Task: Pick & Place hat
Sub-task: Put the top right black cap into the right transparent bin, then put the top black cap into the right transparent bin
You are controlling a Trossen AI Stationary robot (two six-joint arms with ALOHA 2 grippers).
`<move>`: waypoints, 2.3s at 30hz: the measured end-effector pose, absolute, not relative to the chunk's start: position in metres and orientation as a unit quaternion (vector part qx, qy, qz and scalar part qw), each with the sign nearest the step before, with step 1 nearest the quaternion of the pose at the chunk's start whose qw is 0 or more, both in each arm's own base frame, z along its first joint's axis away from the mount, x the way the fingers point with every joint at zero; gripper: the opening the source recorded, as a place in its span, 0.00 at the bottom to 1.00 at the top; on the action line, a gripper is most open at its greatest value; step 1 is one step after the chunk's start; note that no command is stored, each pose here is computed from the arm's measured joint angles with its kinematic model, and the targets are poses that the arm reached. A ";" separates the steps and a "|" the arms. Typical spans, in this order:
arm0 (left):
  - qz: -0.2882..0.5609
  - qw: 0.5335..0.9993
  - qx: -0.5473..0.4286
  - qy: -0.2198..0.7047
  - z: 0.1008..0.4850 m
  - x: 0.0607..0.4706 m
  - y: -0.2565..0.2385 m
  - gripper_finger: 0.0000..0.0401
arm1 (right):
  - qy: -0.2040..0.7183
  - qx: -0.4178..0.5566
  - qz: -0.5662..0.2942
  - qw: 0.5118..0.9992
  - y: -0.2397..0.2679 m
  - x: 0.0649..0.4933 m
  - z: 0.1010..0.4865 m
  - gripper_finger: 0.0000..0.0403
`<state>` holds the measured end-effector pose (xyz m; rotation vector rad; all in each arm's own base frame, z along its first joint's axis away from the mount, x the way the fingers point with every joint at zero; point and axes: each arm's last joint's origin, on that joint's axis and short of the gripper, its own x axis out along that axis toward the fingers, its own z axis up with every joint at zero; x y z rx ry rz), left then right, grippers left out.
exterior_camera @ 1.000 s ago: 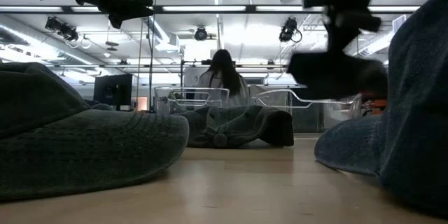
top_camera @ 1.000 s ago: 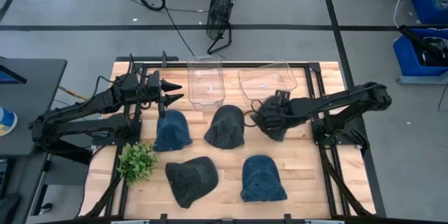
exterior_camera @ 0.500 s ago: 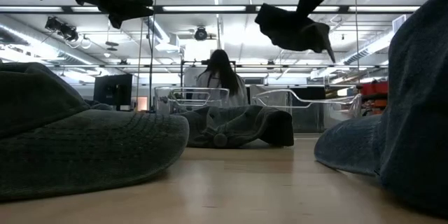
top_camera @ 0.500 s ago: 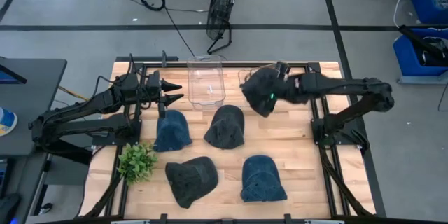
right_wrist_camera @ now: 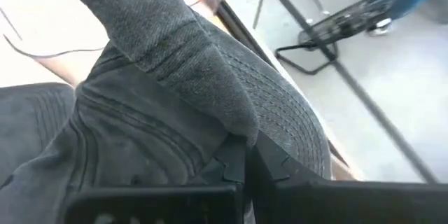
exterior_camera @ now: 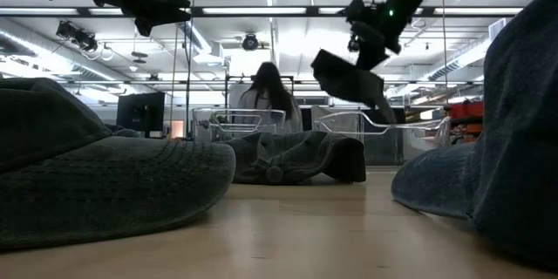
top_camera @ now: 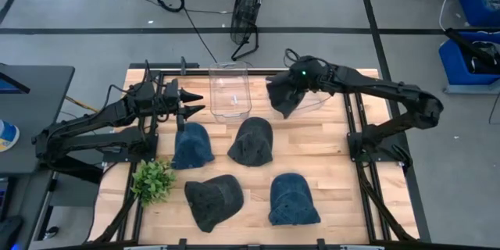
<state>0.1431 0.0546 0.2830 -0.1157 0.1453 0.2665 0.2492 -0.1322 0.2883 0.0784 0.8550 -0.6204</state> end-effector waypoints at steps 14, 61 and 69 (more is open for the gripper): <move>0.133 0.987 -0.058 0.073 0.283 0.143 0.055 0.44 | 0.394 0.120 -0.243 0.878 -0.158 0.225 0.232 0.00; 0.133 0.987 -0.057 0.072 0.283 0.143 0.055 0.44 | 0.420 0.091 -0.122 0.895 -0.131 0.244 0.297 0.42; 0.112 0.989 -0.060 0.075 0.283 0.143 0.053 0.44 | 0.386 0.038 -0.029 0.921 -0.069 0.277 0.309 0.42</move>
